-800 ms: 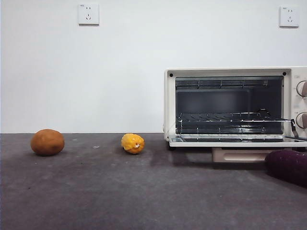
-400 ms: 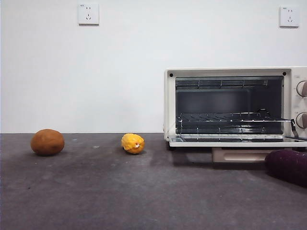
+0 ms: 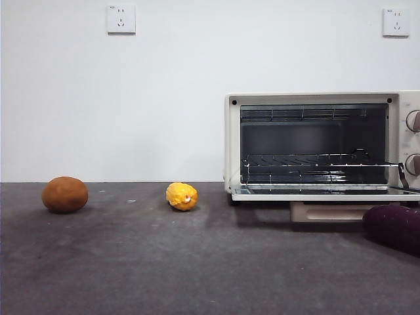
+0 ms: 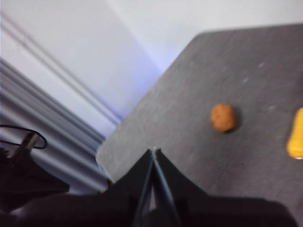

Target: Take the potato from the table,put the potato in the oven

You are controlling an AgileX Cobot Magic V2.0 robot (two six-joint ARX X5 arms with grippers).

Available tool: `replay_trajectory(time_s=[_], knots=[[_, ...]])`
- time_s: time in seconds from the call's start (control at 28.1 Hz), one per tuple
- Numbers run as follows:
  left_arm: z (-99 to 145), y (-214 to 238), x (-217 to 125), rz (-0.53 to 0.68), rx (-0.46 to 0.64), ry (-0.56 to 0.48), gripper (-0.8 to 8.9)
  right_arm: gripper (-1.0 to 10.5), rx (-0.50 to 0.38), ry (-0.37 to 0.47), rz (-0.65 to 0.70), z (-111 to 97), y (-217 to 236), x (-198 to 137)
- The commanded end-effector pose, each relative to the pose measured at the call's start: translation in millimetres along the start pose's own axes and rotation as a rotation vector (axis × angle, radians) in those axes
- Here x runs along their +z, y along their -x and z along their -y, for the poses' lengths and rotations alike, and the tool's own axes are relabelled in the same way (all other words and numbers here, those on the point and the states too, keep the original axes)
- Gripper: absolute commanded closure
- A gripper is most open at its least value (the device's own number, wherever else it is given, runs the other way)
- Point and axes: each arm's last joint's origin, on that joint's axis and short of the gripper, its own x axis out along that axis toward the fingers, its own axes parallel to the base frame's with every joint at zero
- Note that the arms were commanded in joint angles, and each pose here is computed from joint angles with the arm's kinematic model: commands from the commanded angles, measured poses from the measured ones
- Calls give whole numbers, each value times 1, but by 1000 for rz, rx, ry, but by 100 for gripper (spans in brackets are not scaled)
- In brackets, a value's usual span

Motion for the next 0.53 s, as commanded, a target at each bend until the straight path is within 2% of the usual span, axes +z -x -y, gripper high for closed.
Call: replay_trajectory(time_s=[0.04,0.18,0.28,0.39,0.53], knots=[[-3,8,-15,35,35,23,821,955,-25,87,-65,-9,-37,11],[-7,20,-36,89,70,38,822,955,-11,161,-178,-21,-86,24],[-10,30,-56,142,79,52,822,955,-80,223,-236,-28,-125,37],[-14,32,-75,168,105,55,822,955,-152,299,-210,-34,-150,48],[-17,25,-100,171,123,22,822,955,-170,312,-178,-23,-189,47]])
